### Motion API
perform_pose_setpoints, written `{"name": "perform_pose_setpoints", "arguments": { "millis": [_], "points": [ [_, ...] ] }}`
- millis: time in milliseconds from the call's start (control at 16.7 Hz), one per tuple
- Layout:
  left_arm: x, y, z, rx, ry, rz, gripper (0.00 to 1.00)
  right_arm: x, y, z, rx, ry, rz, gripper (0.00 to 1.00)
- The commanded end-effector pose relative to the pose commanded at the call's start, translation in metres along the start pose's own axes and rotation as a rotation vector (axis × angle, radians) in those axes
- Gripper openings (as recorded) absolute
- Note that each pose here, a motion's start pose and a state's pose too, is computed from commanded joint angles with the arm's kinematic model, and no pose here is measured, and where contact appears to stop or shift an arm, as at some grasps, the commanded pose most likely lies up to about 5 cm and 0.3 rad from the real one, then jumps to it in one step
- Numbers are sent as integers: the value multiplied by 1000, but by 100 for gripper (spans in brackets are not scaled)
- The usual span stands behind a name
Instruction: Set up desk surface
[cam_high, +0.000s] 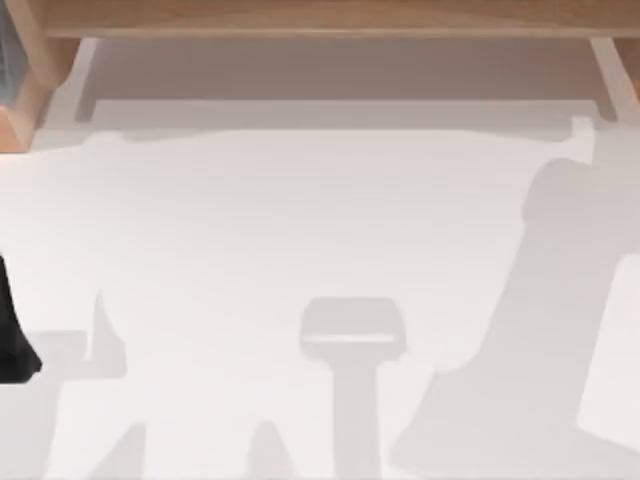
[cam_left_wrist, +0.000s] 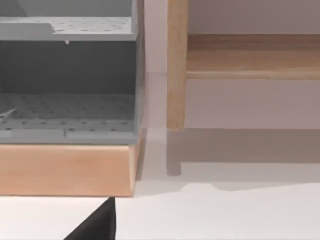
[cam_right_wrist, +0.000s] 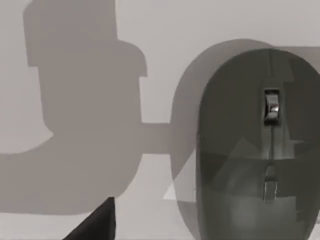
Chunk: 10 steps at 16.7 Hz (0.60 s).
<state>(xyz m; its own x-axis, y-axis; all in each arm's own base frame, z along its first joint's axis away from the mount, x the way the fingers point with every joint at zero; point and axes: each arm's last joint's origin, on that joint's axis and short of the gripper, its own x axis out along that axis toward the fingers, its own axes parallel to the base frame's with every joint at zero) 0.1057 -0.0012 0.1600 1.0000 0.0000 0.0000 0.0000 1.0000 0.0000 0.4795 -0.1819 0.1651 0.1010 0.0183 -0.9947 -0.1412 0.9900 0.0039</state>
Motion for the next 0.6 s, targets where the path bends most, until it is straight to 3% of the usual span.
{"name": "perform_pose_setpoints", "arguments": {
  "millis": [240,600],
  "points": [
    [0,0,0,0,0,0,100,-3,2,-1,0,5,0,100],
    [0,0,0,0,0,0,100,-87,23,-21,5,2,-7,100]
  ]
}}
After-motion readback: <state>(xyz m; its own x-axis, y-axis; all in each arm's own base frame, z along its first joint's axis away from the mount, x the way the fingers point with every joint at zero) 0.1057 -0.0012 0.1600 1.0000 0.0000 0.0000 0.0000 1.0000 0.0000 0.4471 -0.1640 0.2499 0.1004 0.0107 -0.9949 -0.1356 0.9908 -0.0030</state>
